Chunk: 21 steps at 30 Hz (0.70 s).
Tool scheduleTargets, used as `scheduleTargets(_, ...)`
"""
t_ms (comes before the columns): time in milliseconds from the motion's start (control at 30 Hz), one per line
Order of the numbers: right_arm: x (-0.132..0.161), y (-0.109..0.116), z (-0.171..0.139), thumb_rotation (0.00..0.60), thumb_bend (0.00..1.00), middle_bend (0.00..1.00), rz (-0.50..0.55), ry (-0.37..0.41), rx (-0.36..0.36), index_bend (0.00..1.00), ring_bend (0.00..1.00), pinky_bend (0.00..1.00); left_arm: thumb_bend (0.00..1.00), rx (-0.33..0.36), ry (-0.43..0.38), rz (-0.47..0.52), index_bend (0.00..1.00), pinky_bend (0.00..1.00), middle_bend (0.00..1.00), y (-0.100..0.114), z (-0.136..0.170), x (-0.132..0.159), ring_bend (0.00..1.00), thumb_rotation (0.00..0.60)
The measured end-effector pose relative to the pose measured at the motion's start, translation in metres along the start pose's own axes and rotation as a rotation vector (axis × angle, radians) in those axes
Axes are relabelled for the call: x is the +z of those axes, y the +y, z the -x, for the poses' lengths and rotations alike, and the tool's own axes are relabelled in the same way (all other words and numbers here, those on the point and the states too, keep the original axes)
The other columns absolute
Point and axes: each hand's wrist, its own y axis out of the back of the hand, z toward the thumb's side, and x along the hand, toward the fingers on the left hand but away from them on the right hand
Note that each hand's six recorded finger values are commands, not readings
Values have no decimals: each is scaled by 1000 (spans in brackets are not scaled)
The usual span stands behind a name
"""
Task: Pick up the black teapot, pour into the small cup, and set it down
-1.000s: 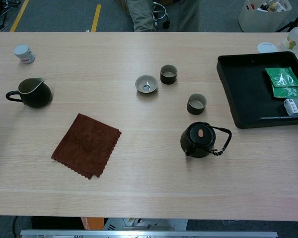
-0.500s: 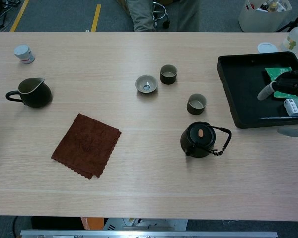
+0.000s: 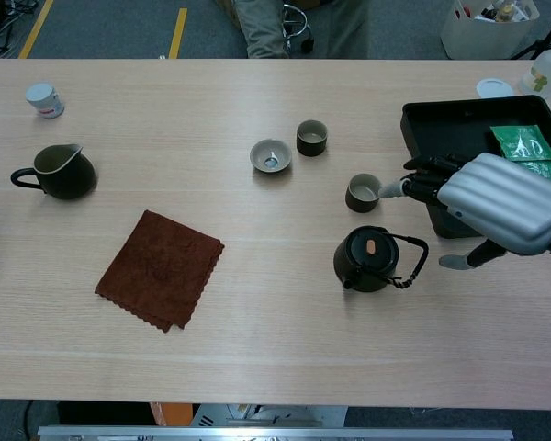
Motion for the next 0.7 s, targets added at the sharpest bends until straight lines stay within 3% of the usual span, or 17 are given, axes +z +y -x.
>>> scheduleTargets(700, 23, -30, 12, 600, 0, 197, -29, 71, 117, 107, 62, 171, 388, 2, 15, 17, 138, 186, 205, 2, 8, -5, 176, 600)
